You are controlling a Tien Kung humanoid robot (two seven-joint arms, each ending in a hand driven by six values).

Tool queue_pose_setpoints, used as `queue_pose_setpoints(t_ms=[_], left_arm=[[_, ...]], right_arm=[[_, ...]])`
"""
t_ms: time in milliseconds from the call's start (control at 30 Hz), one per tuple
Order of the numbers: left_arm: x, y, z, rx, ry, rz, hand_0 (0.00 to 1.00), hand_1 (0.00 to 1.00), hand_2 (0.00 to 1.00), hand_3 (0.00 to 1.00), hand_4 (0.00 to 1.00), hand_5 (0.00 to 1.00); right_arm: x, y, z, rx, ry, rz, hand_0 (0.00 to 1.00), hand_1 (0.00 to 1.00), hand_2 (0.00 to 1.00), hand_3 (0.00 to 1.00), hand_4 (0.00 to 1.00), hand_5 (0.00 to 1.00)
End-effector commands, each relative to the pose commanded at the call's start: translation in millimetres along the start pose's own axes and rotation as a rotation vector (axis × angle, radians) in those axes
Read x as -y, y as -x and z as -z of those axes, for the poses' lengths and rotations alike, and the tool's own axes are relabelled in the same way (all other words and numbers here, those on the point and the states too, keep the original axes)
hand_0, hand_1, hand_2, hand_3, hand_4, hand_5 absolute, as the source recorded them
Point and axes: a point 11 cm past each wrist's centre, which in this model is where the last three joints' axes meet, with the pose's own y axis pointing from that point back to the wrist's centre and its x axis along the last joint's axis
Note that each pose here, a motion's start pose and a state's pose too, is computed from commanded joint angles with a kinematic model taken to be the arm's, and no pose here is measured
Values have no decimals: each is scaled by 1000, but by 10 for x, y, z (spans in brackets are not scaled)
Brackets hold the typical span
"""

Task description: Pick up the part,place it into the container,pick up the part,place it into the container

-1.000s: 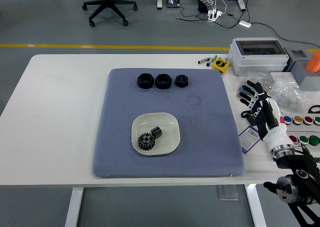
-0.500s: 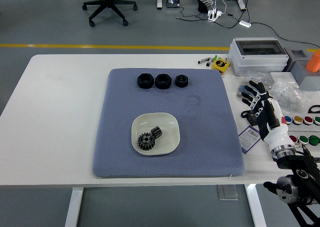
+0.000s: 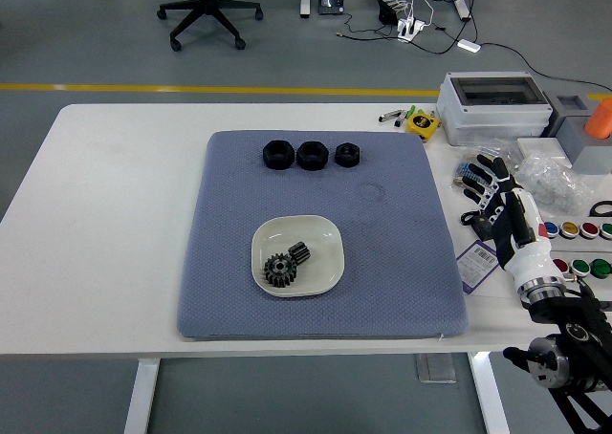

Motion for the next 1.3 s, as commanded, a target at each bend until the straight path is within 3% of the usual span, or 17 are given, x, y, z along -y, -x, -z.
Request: queue_pose_setpoints(t_ms=[1300], left_arm=[[-1,2,-6,3,-1,-1,741,695,650,583,640,617]], right_arm=[[-5,21,-4,15,3,-5,824,791,826,824,998,871]])
